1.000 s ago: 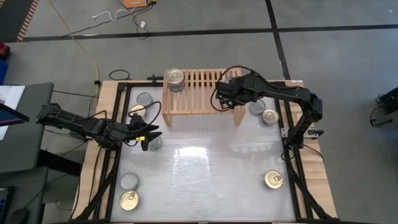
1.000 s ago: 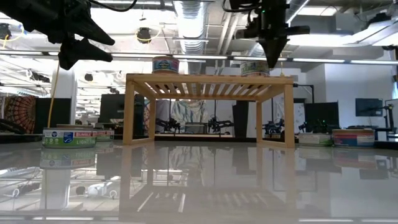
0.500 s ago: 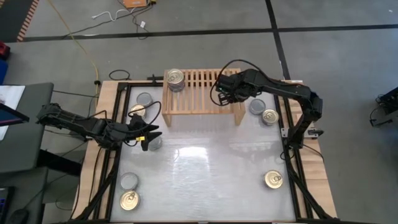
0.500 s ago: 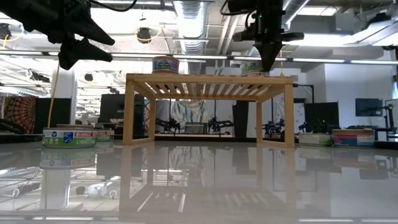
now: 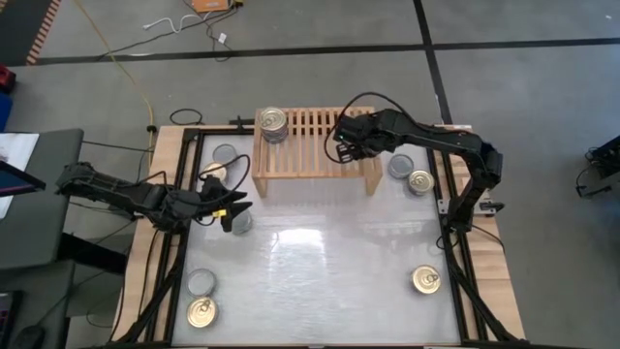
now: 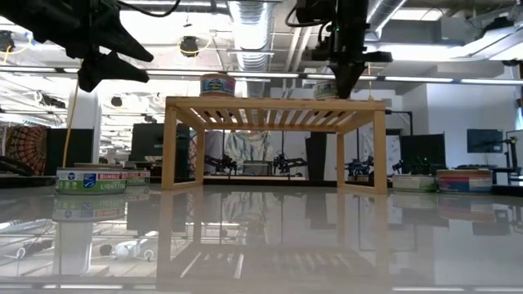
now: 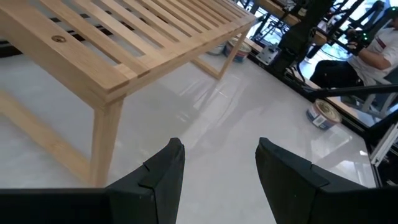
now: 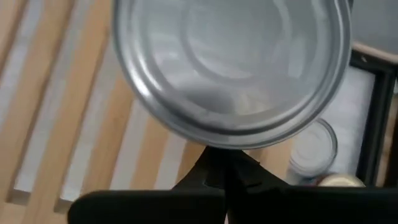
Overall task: Stack canned seafood by type on shelf
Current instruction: Stack the green tuna can on top of the other green tuna can on the shelf
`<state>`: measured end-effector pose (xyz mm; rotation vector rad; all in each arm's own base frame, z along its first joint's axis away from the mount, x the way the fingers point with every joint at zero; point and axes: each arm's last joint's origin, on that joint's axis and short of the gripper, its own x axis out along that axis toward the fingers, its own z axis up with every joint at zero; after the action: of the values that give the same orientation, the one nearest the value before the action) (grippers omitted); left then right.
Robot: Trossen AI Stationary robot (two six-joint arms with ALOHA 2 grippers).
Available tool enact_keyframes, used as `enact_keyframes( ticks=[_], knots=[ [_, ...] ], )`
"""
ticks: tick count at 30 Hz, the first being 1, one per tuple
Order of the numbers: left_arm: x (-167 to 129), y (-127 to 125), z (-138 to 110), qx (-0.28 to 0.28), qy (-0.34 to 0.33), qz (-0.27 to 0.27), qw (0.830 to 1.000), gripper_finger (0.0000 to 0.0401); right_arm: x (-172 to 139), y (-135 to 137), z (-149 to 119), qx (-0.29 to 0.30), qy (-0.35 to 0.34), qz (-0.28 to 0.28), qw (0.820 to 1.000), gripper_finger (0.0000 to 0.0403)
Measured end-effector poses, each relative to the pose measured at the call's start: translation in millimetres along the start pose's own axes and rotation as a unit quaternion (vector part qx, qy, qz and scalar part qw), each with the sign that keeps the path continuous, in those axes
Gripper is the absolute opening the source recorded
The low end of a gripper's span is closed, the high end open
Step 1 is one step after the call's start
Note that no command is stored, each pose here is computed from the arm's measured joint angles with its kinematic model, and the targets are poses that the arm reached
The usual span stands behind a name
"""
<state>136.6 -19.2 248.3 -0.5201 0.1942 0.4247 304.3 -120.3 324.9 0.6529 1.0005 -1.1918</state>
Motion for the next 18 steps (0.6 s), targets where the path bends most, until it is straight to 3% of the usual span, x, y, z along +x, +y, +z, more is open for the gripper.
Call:
enact_keyframes(
  ticks=[18],
  knots=[
    [1.1, 1.7, 1.3, -0.016, -0.004, 0.007, 1.0, 0.019, 7.8, -7.5, 21.6, -0.001, -0.05, -0.002, 0.999, 0.0014]
  ],
)
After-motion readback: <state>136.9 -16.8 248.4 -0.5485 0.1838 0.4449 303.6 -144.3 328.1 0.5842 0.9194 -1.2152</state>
